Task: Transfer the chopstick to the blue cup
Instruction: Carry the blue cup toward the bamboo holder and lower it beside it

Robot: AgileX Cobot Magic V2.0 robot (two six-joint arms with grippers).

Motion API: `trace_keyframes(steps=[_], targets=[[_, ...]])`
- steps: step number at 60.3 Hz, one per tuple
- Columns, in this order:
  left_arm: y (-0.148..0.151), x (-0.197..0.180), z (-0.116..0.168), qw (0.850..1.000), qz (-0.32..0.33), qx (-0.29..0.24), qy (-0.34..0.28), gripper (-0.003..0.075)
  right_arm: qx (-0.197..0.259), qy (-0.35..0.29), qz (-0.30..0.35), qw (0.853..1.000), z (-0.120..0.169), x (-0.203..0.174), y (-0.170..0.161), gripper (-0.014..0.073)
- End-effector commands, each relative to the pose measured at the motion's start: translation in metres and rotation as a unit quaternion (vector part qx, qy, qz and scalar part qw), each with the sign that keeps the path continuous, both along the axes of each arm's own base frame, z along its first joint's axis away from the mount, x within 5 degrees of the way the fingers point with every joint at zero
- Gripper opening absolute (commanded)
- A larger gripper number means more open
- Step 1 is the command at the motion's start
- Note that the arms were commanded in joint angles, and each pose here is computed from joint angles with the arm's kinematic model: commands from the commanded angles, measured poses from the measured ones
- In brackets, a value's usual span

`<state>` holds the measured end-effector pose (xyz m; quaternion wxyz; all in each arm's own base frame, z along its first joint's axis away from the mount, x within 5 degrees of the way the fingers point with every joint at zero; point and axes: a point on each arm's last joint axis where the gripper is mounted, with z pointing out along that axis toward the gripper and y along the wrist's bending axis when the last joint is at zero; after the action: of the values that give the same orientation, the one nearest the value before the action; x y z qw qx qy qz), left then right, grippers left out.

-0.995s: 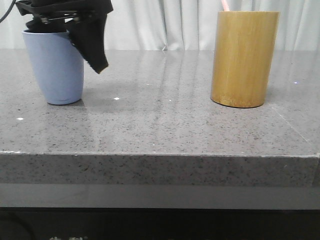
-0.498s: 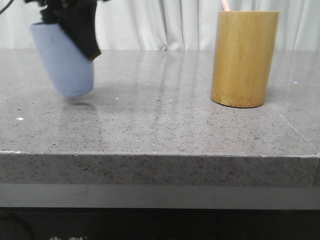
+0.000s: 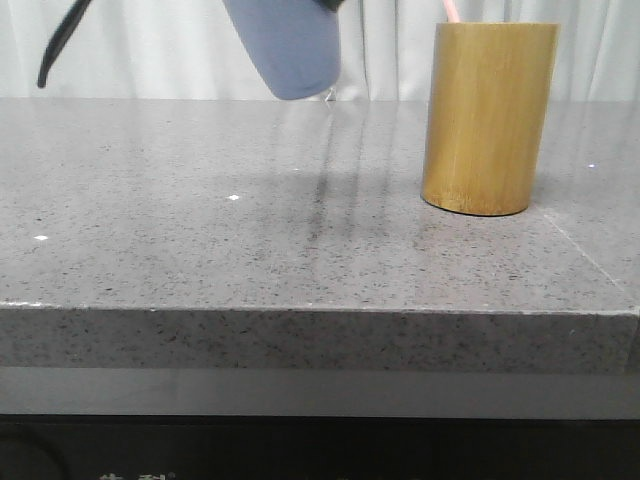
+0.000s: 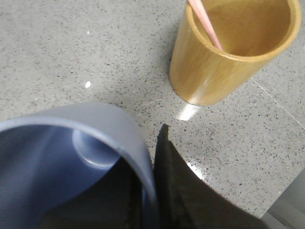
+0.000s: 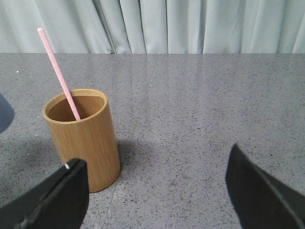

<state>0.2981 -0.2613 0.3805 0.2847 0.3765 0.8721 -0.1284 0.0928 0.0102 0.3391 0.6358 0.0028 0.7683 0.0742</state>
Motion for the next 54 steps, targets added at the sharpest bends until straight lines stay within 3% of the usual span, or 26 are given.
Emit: trace_keyframes(steps=[1, 12, 26, 31, 45, 54], targets=[[-0.006, 0.0, 0.016, 0.999, -0.003, -0.036, -0.027, -0.0018, 0.0, -0.047, -0.005, 0.999, 0.017, 0.001, -0.001, 0.06], [-0.021, 0.014, -0.008, 1.0, -0.007, -0.007, 0.019, -0.0018, 0.0, -0.047, -0.005, 0.999, 0.017, 0.001, -0.001, 0.06], [-0.028, 0.016, -0.016, 0.999, -0.013, -0.018, 0.044, -0.0004, 0.0, -0.046, -0.005, 0.999, 0.017, 0.001, -0.001, 0.06], [-0.028, 0.016, -0.017, 0.999, -0.013, -0.014, 0.047, 0.0052, 0.0, -0.046, -0.005, 0.999, 0.017, 0.001, -0.001, 0.06], [-0.028, 0.017, -0.018, 0.999, -0.013, -0.013, 0.047, 0.0344, 0.0, -0.046, -0.005, 0.999, 0.017, 0.001, -0.001, 0.06], [-0.028, 0.016, -0.015, 0.999, -0.014, -0.013, 0.047, 0.0389, 0.0, -0.046, -0.005, 0.999, 0.017, 0.001, -0.001, 0.06]])
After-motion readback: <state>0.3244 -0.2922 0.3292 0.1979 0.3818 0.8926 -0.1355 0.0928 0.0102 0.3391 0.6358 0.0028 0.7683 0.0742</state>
